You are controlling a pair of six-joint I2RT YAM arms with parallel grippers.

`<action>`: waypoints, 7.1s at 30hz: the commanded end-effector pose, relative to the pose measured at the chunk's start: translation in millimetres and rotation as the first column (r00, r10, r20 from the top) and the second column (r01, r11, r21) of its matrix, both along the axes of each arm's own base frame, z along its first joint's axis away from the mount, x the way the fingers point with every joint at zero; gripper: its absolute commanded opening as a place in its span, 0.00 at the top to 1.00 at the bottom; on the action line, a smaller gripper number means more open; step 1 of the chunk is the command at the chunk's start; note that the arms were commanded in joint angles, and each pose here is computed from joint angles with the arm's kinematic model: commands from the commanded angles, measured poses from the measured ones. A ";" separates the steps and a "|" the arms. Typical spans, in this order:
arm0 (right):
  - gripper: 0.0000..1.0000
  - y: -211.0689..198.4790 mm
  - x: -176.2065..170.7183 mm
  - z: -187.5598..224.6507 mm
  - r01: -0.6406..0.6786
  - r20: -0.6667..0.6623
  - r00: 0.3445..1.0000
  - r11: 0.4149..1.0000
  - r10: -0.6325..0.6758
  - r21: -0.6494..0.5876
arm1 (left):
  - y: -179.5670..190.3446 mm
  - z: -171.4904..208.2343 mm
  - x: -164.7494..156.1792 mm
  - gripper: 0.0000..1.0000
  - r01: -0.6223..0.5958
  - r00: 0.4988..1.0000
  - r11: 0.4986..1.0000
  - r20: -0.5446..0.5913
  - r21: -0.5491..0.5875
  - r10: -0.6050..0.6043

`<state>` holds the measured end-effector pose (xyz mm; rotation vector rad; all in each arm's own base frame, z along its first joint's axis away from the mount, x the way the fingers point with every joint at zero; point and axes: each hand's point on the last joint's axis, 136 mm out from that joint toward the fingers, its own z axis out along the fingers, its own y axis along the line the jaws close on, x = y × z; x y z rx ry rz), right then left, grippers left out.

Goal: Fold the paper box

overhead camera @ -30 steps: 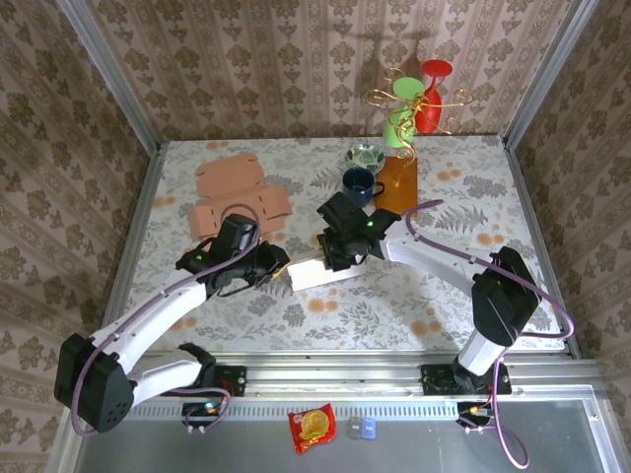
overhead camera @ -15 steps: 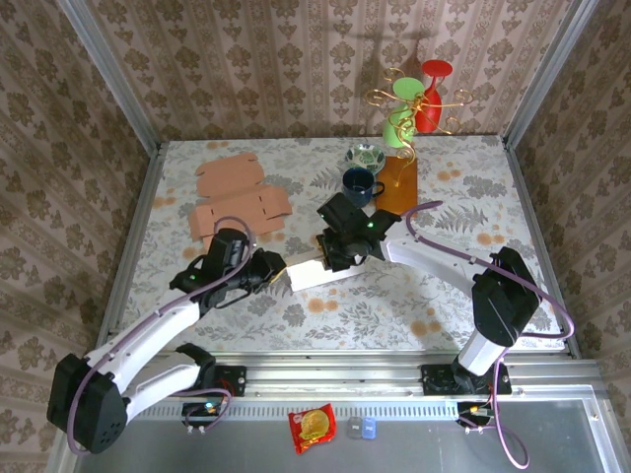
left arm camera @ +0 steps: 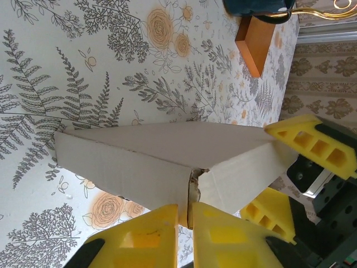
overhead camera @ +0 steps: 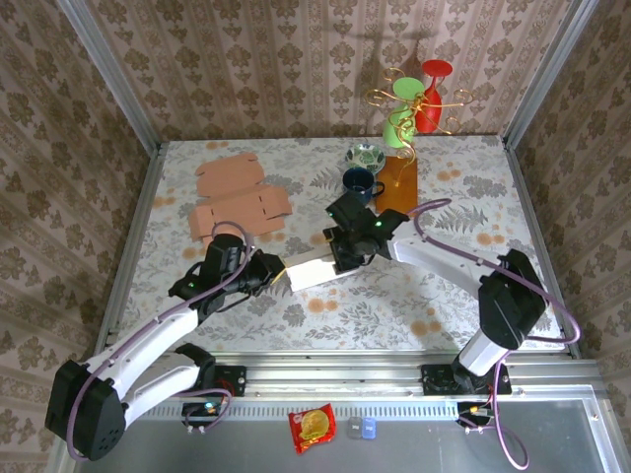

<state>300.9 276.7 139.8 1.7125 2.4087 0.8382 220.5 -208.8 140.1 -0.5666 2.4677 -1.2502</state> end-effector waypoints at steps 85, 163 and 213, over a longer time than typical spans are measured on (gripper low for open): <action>0.49 -133.5 -101.7 14.6 -0.593 0.225 0.780 0.805 0.584 -0.030 | -92.0 -94.4 -11.1 0.70 0.510 0.857 0.842 -0.184 0.174 -0.481; 0.56 -66.9 -19.8 46.9 -0.629 0.324 0.660 0.735 0.678 -0.254 | 117.0 -126.7 184.3 0.68 -0.008 0.962 0.949 -0.257 0.317 0.094; 0.51 -36.7 13.8 -103.4 -0.156 0.308 0.946 0.976 0.105 0.149 | 55.9 -74.6 139.9 0.65 0.104 0.991 0.946 -0.113 0.308 -0.072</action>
